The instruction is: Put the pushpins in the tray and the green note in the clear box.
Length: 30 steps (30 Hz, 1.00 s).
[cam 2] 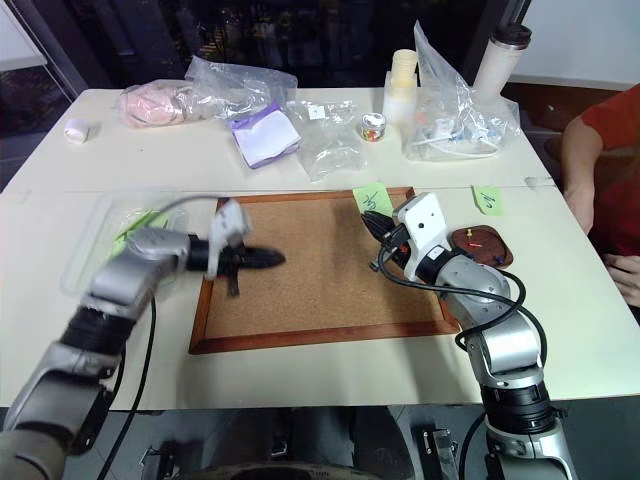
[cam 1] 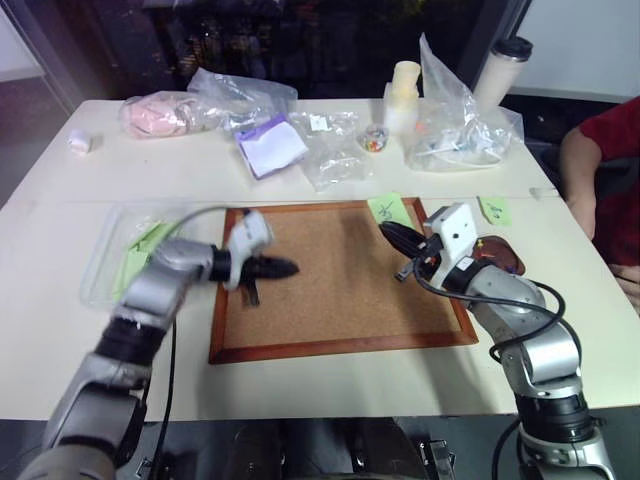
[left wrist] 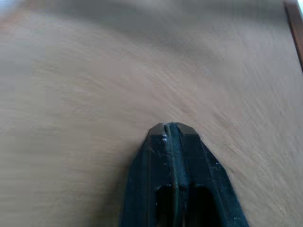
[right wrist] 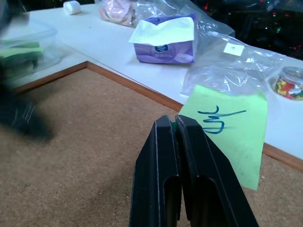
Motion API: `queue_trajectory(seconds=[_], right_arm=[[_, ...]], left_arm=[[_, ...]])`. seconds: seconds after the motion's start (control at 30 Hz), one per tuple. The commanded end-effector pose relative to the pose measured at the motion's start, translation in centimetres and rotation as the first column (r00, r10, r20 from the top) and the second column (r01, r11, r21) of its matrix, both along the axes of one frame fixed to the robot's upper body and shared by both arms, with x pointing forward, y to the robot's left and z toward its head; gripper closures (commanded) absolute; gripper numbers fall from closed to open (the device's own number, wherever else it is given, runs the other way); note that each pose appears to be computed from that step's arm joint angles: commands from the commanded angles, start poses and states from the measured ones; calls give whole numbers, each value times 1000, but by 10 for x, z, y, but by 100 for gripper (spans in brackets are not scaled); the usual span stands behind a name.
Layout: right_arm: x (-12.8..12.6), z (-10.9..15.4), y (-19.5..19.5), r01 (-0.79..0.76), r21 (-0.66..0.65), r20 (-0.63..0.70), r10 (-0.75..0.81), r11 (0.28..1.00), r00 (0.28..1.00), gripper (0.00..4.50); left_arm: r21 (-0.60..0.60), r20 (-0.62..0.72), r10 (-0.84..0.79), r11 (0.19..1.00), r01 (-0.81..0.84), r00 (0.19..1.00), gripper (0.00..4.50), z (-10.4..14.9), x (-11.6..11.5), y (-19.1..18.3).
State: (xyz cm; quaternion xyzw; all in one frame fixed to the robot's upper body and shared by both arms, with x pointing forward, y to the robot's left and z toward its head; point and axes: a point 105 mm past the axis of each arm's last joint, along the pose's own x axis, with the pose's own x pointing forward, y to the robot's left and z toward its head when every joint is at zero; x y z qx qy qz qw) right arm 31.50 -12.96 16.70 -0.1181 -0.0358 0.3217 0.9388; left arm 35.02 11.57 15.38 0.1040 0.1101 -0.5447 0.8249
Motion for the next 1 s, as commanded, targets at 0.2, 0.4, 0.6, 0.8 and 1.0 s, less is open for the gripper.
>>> queue_trajectory(seconds=[0.2, 0.4, 0.6, 0.8, 1.0], right_arm=[[3, 21, -3, -7, -33, 90, 10, 999, 996, 450], [7, 27, 1, -29, -61, 128, 36, 998, 991, 450], [3, 30, 7, -54, -81, 141, 65, 995, 988, 450], [-1, 32, 11, -67, -99, 148, 81, 993, 986, 450], [-5, 31, 13, -69, -113, 151, 86, 991, 985, 450]], left_arm=[[-370, -60, -48, 929, 22, 997, 5, 78, 22, -19], [-537, -403, -162, 839, -89, 901, 5, 69, 34, -66], [-603, -553, -243, 777, -182, 797, 5, 63, 39, -114], [-584, -603, -247, 784, -209, 758, 5, 47, 40, -147], [-613, -614, -255, 750, -248, 747, 90, 50, 44, -160]])
